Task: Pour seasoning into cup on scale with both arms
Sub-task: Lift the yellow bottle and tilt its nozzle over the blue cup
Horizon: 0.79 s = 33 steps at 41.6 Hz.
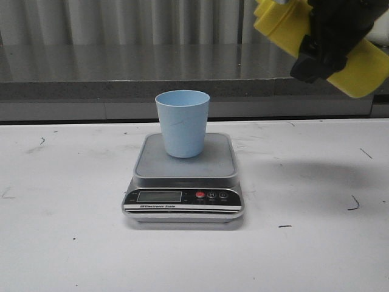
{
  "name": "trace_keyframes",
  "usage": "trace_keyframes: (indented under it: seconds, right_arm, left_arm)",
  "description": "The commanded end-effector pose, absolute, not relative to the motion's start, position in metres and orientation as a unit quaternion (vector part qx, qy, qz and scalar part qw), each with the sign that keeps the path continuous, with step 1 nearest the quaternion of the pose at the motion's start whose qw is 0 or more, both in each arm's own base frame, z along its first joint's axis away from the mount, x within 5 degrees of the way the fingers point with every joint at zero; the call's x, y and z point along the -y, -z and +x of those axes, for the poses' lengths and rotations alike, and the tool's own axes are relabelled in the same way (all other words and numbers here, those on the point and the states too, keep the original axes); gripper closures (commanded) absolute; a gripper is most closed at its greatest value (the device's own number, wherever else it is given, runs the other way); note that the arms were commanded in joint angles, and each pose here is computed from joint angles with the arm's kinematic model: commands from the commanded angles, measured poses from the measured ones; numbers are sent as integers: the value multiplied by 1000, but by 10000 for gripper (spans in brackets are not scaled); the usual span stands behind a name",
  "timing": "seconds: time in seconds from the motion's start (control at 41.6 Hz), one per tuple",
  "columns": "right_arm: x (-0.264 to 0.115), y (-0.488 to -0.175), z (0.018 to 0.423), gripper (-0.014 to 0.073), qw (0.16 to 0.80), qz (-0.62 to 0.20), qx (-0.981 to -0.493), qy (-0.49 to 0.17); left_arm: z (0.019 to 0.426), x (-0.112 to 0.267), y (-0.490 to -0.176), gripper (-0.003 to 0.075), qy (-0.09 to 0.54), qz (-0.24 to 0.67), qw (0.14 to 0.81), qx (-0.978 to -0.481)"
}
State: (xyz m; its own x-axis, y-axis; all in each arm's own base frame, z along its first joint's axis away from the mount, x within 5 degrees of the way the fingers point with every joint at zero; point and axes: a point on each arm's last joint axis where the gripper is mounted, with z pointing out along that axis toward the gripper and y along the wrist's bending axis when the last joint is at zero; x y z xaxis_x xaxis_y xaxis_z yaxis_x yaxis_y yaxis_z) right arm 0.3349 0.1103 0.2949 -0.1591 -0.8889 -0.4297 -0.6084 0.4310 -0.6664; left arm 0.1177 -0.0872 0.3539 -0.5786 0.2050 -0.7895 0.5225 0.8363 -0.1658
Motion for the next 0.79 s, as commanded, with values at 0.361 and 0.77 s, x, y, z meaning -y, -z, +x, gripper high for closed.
trace_keyframes:
  seconds: [0.361, 0.77]
  right_arm:
    - [-176, -332, 353, 286, 334, -625, -540, 454]
    - [-188, -331, 359, 286, 328, -659, -445, 510]
  left_arm:
    - [119, 89, -368, 335, 216, 201, 447, -845]
    - [119, 89, -368, 335, 216, 201, 447, -845]
